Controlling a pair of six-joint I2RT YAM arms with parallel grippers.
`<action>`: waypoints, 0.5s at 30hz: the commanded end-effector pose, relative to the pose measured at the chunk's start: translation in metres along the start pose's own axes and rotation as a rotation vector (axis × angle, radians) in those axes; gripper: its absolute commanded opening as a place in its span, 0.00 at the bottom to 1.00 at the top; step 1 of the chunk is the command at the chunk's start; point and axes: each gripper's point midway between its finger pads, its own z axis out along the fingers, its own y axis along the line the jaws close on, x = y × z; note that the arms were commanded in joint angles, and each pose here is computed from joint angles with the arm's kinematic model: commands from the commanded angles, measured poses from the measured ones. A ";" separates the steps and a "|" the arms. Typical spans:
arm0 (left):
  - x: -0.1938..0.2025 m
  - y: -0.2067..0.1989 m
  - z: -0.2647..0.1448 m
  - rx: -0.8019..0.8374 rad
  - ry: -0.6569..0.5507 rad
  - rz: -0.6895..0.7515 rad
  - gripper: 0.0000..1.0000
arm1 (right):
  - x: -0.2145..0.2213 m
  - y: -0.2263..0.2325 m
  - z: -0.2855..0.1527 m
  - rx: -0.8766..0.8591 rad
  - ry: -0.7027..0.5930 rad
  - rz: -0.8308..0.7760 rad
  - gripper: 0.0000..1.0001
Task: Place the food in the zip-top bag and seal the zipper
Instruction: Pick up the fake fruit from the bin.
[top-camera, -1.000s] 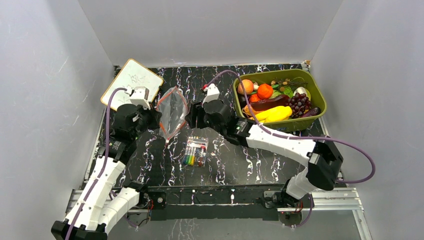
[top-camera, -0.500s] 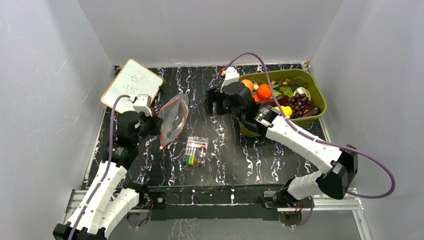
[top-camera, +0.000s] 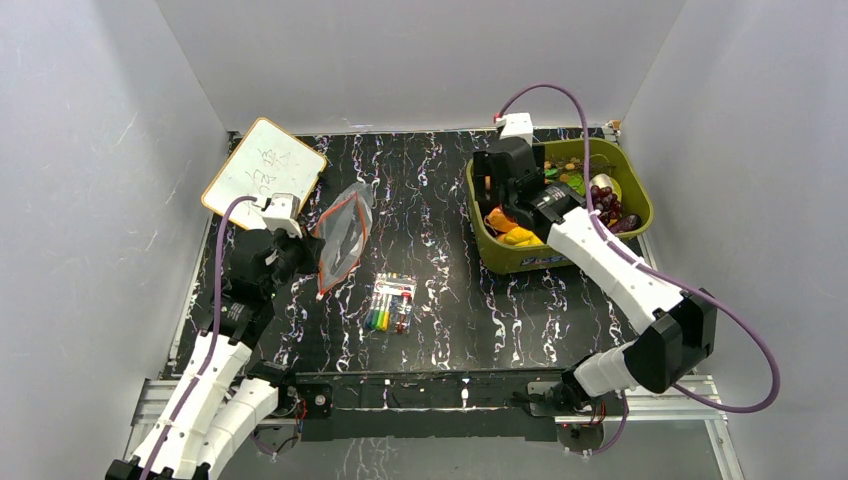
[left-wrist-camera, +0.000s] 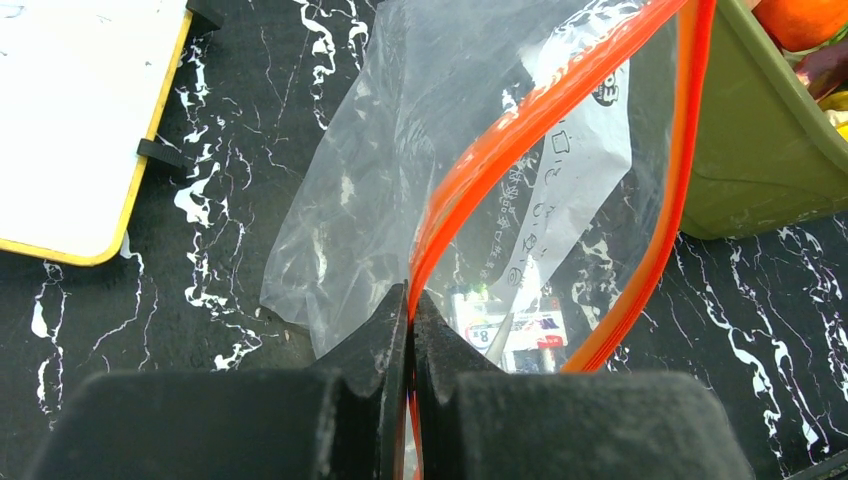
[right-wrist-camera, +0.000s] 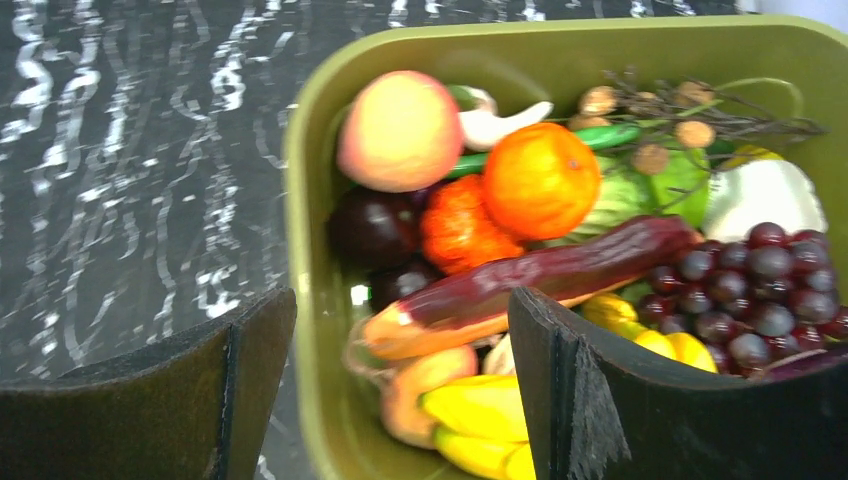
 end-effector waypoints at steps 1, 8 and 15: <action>-0.004 -0.003 -0.002 0.018 -0.028 0.027 0.00 | -0.030 -0.043 0.019 0.136 -0.065 0.017 0.76; -0.004 -0.005 -0.001 0.029 -0.026 0.039 0.00 | -0.020 -0.071 0.065 0.166 -0.013 0.053 0.77; -0.004 -0.003 -0.001 0.022 -0.025 0.043 0.00 | -0.007 -0.086 0.098 0.191 0.006 0.067 0.87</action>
